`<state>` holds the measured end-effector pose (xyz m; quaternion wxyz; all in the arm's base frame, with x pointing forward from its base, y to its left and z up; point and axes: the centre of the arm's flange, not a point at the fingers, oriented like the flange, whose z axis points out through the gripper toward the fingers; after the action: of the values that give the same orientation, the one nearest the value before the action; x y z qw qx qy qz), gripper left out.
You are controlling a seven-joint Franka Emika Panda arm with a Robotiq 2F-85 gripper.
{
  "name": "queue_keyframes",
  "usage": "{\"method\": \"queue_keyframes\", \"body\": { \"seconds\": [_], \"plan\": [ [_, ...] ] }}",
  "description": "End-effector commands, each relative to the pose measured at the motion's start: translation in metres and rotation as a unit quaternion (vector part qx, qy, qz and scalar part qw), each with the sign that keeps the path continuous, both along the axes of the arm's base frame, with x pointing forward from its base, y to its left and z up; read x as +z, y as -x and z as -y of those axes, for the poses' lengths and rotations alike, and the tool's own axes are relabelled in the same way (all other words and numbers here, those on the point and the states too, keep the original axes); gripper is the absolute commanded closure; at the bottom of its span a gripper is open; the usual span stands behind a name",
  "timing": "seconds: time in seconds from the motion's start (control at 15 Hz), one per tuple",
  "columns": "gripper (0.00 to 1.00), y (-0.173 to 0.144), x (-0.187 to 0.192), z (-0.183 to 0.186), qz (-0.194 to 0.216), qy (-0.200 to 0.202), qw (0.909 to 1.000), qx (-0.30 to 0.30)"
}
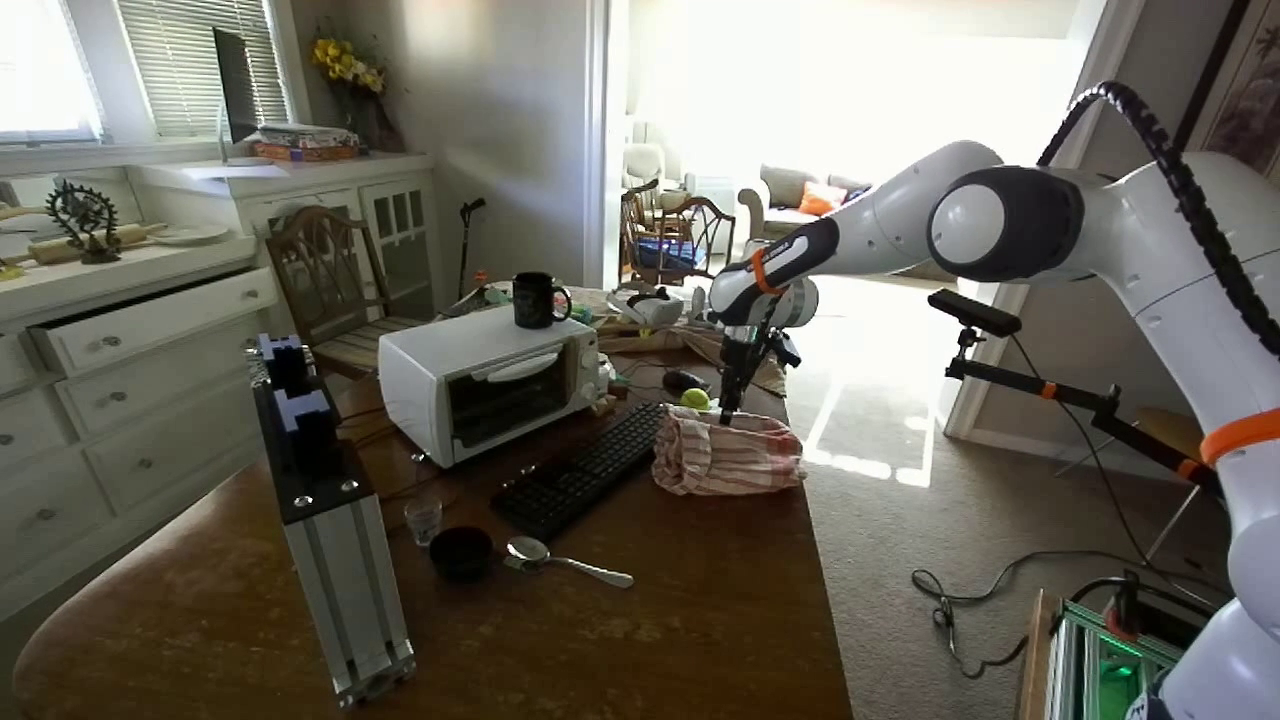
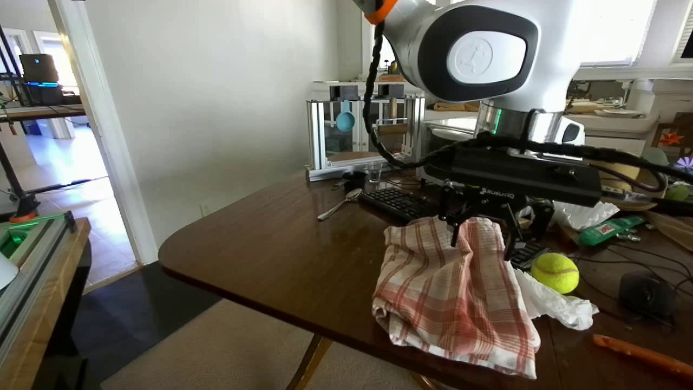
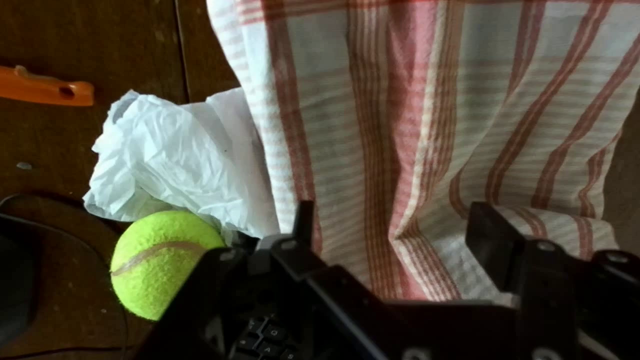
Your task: Move the towel to the right then unfold it.
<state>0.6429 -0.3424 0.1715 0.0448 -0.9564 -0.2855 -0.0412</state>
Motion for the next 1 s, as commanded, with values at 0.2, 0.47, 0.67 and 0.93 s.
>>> {"method": "queue_keyframes", "body": {
  "seconds": [0.2, 0.47, 0.67, 0.93],
  "plan": [
    [0.30, -0.033, -0.021, 0.027, -0.003, -0.029, 0.9994, 0.017],
    [0.45, -0.038, -0.028, 0.034, -0.002, -0.029, 0.9993, 0.022],
    [0.62, -0.038, -0.034, 0.037, -0.003, -0.031, 0.9991, 0.028],
    [0.55, -0.040, -0.038, 0.040, -0.001, -0.031, 0.9988, 0.038]
  ]
}}
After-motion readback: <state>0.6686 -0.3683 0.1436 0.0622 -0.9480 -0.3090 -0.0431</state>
